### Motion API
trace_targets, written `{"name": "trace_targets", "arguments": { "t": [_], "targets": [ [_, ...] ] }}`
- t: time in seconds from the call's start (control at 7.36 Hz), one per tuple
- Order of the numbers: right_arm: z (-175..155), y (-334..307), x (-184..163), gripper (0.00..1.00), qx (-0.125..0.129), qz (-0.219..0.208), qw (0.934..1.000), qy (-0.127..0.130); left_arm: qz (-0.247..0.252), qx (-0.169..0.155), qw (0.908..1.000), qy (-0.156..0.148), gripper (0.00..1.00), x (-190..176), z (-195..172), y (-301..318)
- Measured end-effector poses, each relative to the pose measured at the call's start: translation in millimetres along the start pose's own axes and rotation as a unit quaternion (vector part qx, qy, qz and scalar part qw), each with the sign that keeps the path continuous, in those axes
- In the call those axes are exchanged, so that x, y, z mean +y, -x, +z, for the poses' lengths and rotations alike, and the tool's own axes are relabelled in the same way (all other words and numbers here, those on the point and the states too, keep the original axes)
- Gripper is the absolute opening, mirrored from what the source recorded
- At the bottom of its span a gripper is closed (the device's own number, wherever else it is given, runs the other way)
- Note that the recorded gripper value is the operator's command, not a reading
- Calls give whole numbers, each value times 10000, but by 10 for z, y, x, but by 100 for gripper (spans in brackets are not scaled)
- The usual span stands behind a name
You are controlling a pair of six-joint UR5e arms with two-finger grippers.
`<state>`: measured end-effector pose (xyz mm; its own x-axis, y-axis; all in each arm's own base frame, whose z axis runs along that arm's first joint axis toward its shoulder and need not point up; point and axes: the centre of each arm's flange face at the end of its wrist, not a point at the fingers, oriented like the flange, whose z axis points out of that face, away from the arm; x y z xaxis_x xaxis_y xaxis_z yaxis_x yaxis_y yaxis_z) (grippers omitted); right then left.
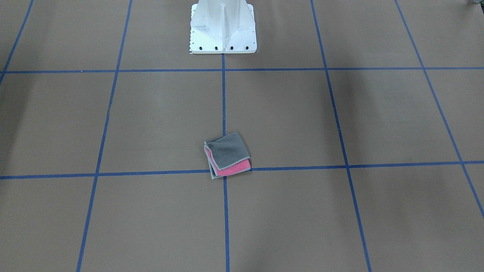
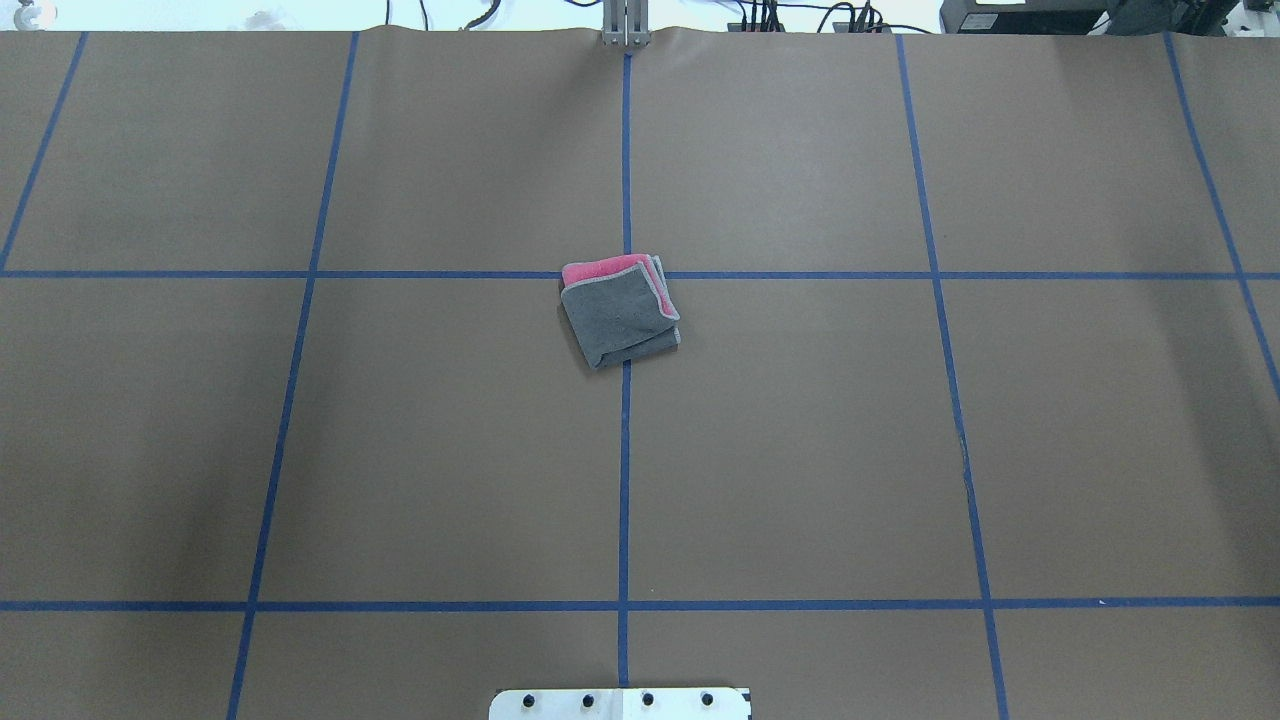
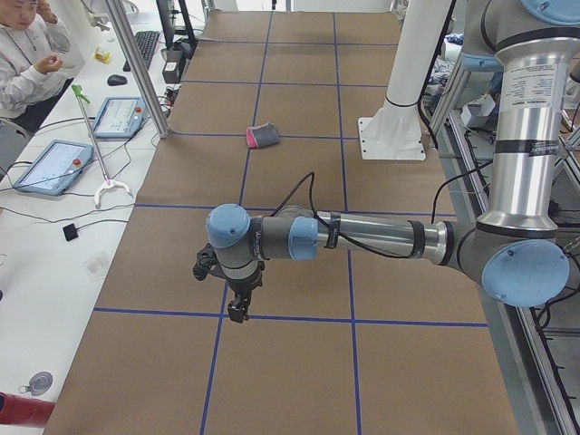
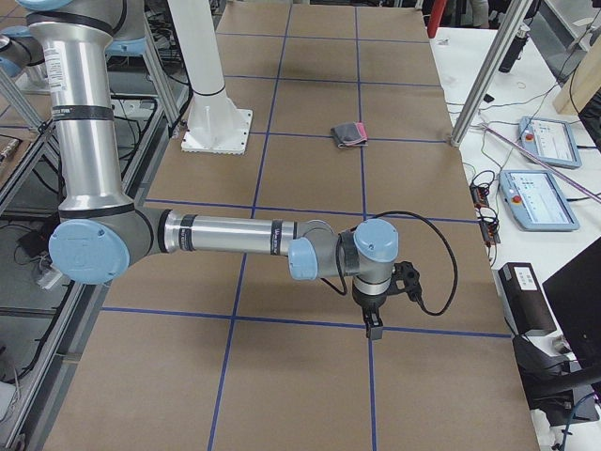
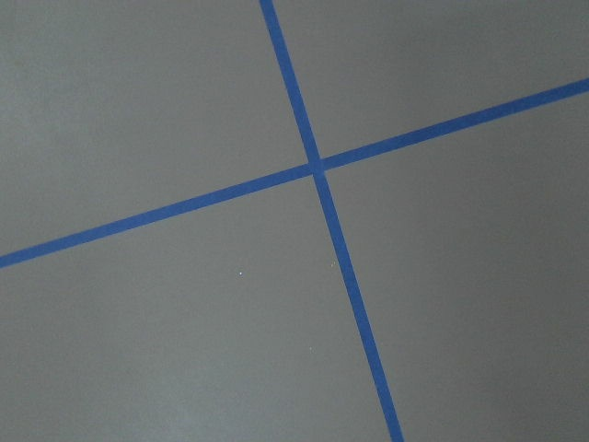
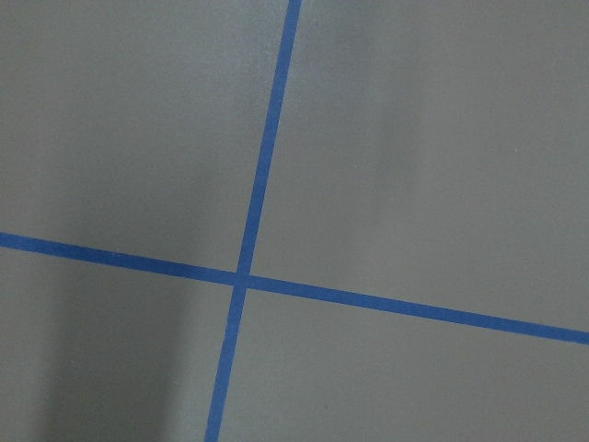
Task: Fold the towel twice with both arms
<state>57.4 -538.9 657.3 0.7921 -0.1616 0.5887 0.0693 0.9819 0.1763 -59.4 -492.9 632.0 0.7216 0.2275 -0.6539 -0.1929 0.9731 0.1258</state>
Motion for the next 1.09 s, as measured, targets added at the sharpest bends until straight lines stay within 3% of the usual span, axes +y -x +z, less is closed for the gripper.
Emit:
{"name": "trace_targets", "arguments": {
  "t": [0.54, 1.09],
  "targets": [
    [13, -10, 20, 100, 8, 56, 10000, 16, -1016, -8, 9944, -283, 100, 38, -324, -147],
    [2, 6, 30, 100, -29, 134, 9999, -1, -1191, 1, 9926, -248, 100, 39, -270, -94]
  ]
}}
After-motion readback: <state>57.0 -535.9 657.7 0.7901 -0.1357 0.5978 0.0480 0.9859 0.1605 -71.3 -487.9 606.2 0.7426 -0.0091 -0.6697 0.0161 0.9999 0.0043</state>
